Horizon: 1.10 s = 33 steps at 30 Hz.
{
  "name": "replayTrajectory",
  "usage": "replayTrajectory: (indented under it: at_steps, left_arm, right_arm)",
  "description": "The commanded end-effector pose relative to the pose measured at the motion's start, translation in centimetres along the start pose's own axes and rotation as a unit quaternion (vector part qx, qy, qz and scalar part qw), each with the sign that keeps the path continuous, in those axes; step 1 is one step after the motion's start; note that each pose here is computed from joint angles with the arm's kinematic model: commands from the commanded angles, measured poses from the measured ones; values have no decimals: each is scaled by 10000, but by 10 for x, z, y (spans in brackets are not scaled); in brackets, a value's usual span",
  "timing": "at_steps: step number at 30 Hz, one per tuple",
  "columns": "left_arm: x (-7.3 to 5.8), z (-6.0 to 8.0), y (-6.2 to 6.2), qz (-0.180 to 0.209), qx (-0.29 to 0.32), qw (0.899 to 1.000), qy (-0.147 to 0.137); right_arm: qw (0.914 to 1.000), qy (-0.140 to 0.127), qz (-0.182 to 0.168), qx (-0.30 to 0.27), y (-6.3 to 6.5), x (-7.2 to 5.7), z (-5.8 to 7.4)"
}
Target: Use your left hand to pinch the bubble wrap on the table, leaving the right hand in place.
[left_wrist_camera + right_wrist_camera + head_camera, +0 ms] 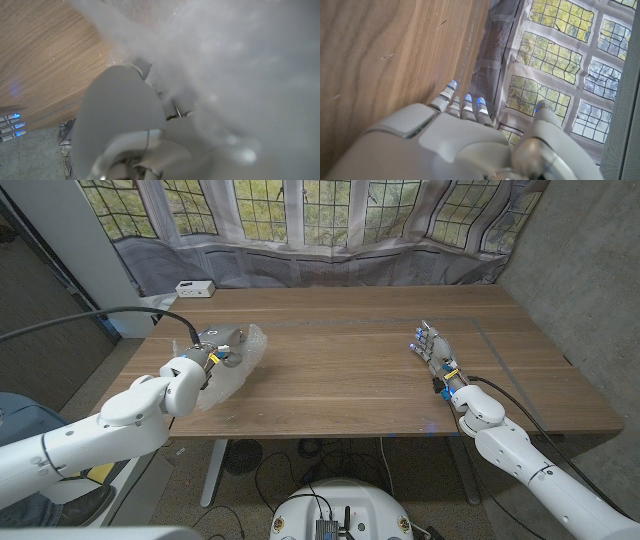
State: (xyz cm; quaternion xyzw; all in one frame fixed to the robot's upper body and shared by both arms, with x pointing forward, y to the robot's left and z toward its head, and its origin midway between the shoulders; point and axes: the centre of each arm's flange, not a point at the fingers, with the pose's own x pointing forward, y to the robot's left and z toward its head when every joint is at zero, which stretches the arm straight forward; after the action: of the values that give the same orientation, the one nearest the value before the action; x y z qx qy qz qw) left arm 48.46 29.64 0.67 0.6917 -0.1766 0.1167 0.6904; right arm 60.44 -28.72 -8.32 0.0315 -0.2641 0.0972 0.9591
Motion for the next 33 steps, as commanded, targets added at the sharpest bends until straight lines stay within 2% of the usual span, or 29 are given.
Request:
replayTrajectory:
  at_steps: [1, 10, 33]
  left_arm:
    - [2, -2, -8, -22, 39, 10000, 27]
    - [8, -1, -18, 7, -21, 10000, -89]
    - [15, 3, -48, -165, 198, 9997, 42]
  right_arm:
    - [10000, 16, -4, 26, 0, 1, -1]
    - [10000, 0, 9, 10, 1, 0, -2]
    - [10000, 17, -9, -18, 1, -4, -1]
